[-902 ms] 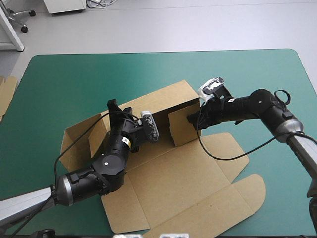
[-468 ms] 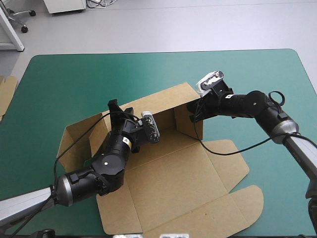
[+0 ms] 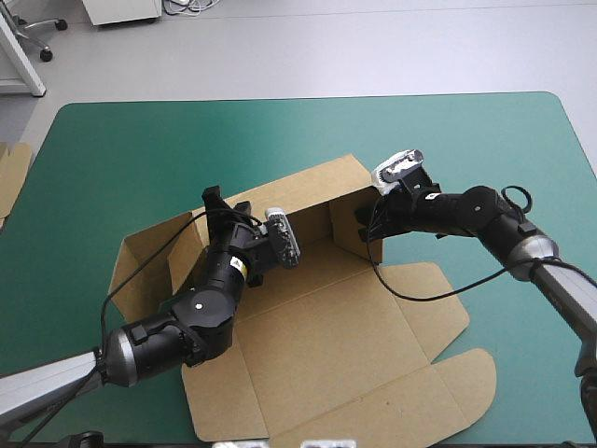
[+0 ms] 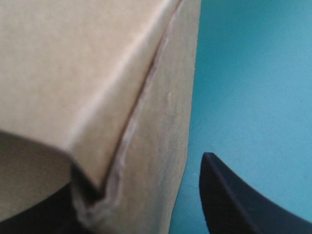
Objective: Fold the box
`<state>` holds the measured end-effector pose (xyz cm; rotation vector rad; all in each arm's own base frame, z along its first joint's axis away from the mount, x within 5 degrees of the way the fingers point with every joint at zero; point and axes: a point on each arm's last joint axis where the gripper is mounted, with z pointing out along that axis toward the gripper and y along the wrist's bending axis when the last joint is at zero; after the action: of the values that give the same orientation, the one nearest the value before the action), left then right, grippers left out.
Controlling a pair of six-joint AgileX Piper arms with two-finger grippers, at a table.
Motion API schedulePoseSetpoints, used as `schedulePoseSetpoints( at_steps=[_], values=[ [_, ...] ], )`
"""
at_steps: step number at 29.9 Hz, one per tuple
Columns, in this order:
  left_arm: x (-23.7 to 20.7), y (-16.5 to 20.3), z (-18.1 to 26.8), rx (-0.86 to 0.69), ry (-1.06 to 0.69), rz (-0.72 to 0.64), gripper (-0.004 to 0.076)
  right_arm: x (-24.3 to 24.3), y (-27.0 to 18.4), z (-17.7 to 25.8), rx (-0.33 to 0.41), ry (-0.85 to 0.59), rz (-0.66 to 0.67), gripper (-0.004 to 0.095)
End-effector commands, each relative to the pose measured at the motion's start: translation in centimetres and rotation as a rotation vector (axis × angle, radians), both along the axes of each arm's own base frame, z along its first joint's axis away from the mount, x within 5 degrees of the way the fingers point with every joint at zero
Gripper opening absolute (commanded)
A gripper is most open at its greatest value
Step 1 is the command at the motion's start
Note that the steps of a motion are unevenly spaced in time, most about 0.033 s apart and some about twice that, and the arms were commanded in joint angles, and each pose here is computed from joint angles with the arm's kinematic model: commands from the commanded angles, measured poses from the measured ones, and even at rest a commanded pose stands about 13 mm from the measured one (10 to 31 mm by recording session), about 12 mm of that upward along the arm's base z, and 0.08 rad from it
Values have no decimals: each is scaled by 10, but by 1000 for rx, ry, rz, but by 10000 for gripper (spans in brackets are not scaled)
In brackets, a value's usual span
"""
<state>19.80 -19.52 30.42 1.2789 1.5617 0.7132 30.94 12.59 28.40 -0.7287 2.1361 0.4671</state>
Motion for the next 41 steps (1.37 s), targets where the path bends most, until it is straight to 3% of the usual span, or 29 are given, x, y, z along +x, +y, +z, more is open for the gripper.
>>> schedulePoseSetpoints(
  at_steps=[1, 7, 14, 19, 29, 41],
  values=[
    [1, 1, 16, -103, -23, -1, -15, -1, -1, 24, 60, -94, -35, 416],
    [1, 1, 18, -106, -37, -3, -15, -3, 0, 26, 79, -87, -22, 331],
    [5, -1, 14, -107, -41, 6, -15, -4, 1, 26, 84, -81, -16, 303],
    [6, -2, 13, -102, -47, 1, -15, -5, 1, 25, 78, -79, 1, -30],
    [4, -3, 18, -140, -27, 18, -15, -5, 1, 25, 80, -79, -4, -14],
    [-1, -17, 59, -319, 198, 19, -14, -2, 1, 22, 77, -77, -15, -14]
  ],
)
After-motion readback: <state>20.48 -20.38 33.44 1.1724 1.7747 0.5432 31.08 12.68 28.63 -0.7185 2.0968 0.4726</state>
